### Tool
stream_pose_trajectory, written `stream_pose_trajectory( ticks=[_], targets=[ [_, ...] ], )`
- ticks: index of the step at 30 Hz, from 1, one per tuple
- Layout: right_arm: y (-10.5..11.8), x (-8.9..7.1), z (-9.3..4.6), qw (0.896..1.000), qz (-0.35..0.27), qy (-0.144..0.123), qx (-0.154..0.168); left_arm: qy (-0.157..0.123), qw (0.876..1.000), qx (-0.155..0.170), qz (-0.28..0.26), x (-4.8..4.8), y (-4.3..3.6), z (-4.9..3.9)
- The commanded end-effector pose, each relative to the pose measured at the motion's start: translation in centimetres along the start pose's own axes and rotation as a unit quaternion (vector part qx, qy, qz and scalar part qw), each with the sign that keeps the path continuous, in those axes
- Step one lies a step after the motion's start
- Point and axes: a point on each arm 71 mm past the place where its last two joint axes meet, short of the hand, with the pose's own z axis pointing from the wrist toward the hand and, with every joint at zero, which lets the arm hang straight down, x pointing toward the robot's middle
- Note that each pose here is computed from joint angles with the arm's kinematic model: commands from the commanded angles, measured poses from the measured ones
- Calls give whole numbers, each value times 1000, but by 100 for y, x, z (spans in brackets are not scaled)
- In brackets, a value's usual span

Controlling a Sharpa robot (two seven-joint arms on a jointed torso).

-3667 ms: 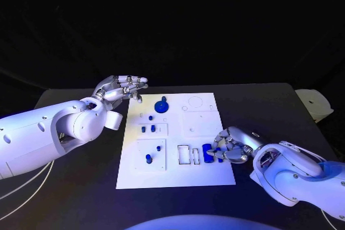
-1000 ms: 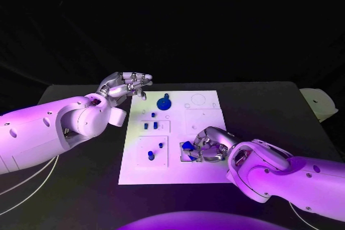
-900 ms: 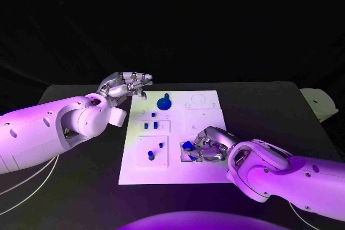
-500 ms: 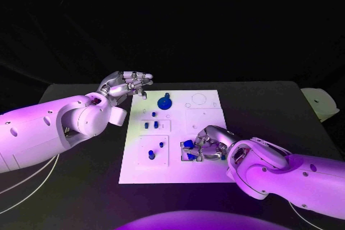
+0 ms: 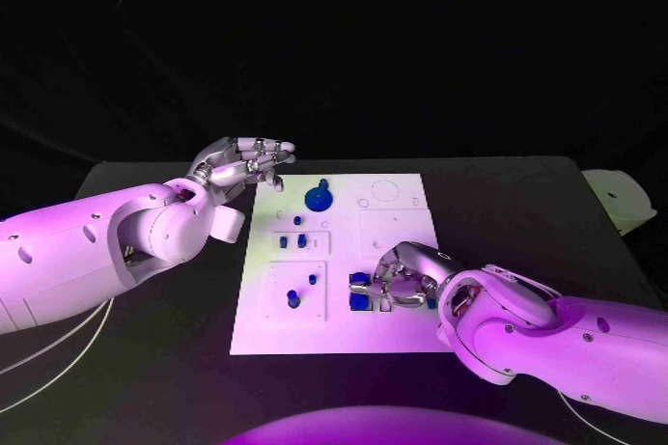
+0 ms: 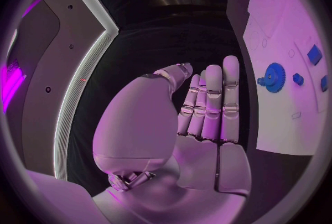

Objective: Assemble the parts on the task board

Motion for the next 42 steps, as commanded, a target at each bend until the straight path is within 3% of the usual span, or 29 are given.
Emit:
stream_pose_trajectory(
  ticks=[1,9,19,42],
  targets=[
    [11,-7,-8,1000,-7,-8,-5,9,1000,2,-5,23,-11,1],
    [27,-31,-73,1000,0,-20,-20,8,1000,2,-5,15,-12,-4],
    [77,-22,-189,999,-4,-2,-46,6,1000,2,-4,1,-13,-11],
    [44,35,-64,999,-42,13,-32,8,1000,1,-5,9,-9,-6]
  ],
)
